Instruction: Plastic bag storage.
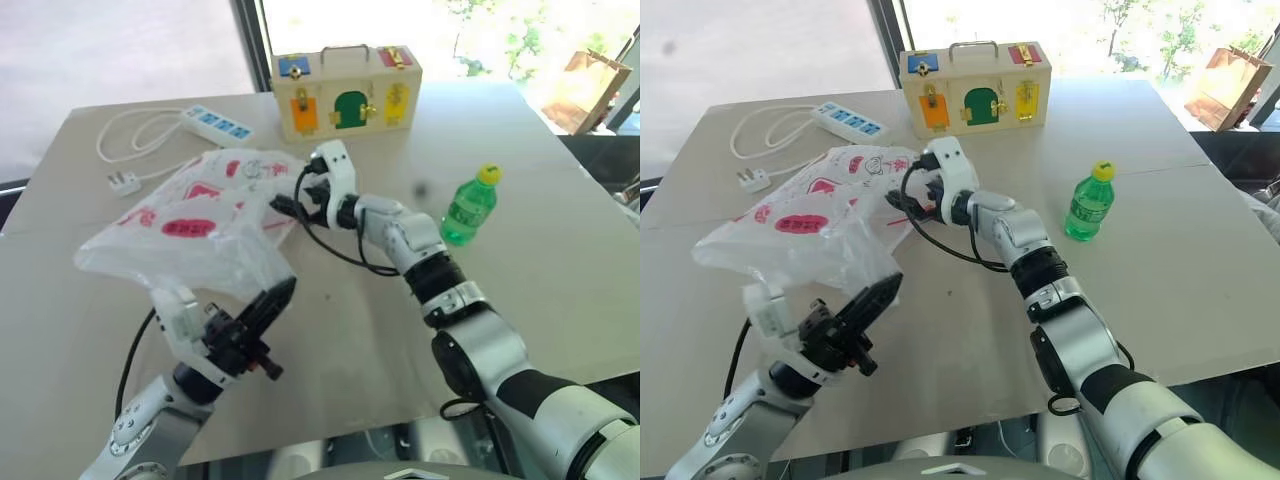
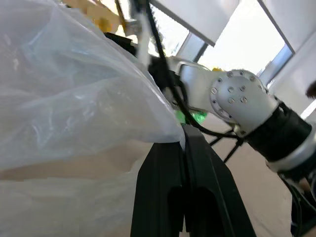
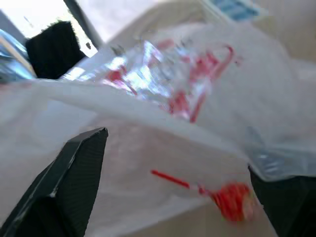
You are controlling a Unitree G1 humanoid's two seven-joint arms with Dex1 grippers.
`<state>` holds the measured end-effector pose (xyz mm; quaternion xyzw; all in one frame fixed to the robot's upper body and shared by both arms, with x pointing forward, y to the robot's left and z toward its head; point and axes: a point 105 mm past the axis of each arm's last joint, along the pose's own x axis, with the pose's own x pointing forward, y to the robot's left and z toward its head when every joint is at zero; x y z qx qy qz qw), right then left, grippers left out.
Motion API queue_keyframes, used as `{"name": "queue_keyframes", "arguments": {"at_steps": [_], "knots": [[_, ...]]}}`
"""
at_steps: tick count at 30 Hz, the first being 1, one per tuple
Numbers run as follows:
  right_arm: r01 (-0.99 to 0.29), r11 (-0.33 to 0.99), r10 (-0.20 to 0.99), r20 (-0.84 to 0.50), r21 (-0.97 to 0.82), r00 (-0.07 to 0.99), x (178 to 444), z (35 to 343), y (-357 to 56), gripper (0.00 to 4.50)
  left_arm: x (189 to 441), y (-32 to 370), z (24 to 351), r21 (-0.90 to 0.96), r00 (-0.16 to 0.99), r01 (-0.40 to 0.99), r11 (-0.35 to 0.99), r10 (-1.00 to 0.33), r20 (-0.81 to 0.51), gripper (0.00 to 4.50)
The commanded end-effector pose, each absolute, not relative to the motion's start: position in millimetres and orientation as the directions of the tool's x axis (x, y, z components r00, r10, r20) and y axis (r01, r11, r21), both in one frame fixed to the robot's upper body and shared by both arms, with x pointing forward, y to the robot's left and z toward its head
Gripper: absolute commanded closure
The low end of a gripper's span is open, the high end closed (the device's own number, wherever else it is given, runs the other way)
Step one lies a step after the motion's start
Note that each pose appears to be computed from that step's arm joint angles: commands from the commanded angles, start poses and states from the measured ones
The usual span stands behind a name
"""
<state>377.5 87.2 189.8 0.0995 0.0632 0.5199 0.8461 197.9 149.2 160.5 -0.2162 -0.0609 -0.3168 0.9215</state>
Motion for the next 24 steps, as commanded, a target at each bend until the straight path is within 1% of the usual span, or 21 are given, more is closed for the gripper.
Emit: {"name": "queue_keyframes", "arguments": {"at_steps": [1, 4, 6, 8, 10, 11, 13, 15, 16, 18, 20, 22, 24], "knots": [[-0.933, 0.323, 0.942, 0.041, 0.159, 0.333, 356.3, 192.9, 51.1, 0.09, 203.3, 172.6, 181.1, -0.435, 0.837, 0.537, 0.723, -0.392, 0.383, 4.50], [-0.964, 0.264, 0.962, 0.062, 0.024, 0.265, 335.1, 212.4, 13.2, 0.09, 204.1, 183.0, 187.3, -0.491, 0.847, 0.511, 0.706, -0.315, 0.428, 4.50], [-0.955, 0.279, 0.959, 0.089, -0.098, 0.271, 326.7, 235.2, -8.3, 0.09, 202.9, 186.7, 188.2, -0.513, 0.850, 0.504, 0.695, -0.295, 0.436, 4.50], [-0.897, 0.403, 0.912, 0.167, -0.183, 0.376, 333.1, 273.2, -35.6, 0.09, 200.6, 189.6, 189.6, -0.524, 0.849, 0.507, 0.685, -0.288, 0.444, 4.50], [-0.833, 0.509, 0.856, 0.230, -0.216, 0.463, 338.4, 302.7, -61.1, 0.09, 198.5, 191.6, 190.2, -0.528, 0.847, 0.510, 0.679, -0.290, 0.445, 4.50], [-0.800, 0.548, 0.834, 0.240, -0.244, 0.497, 339.5, 313.6, -75.3, 0.09, 197.7, 192.2, 189.9, -0.528, 0.847, 0.511, 0.678, -0.294, 0.443, 4.50], [-0.745, 0.594, 0.805, 0.221, -0.304, 0.551, 338.5, 325.3, -101.5, 0.09, 196.6, 193.4, 188.9, -0.531, 0.848, 0.512, 0.675, -0.298, 0.438, 4.50], [-0.713, 0.619, 0.781, 0.162, -0.329, 0.604, 338.1, 323.5, -124.9, 0.09, 197.4, 192.7, 187.2, -0.533, 0.849, 0.514, 0.672, -0.307, 0.431, 4.50], [-0.696, 0.642, 0.758, 0.124, -0.322, 0.641, 340.1, 317.7, -138.8, 0.09, 198.3, 191.5, 186.7, -0.534, 0.848, 0.517, 0.669, -0.312, 0.429, 4.50], [-0.654, 0.690, 0.695, 0.032, -0.308, 0.718, 345.9, 298.7, -165.1, 0.09, 199.7, 188.9, 186.0, -0.532, 0.843, 0.527, 0.663, -0.329, 0.425, 4.50], [-0.634, 0.708, 0.652, -0.059, -0.310, 0.756, 345.7, 278.5, -184.6, 0.09, 200.8, 187.7, 184.5, -0.527, 0.841, 0.533, 0.662, -0.345, 0.416, 4.50], [-0.613, 0.740, 0.615, -0.092, -0.277, 0.783, 345.7, 268.0, -197.8, 0.09, 201.8, 187.8, 182.2, -0.530, 0.844, 0.530, 0.662, -0.352, 0.405, 4.50], [-0.581, 0.782, 0.569, -0.122, -0.225, 0.813, 351.9, 251.0, -205.0, 0.09, 201.3, 183.1, 177.8, -0.538, 0.842, 0.537, 0.650, -0.374, 0.389, 4.50]]}}
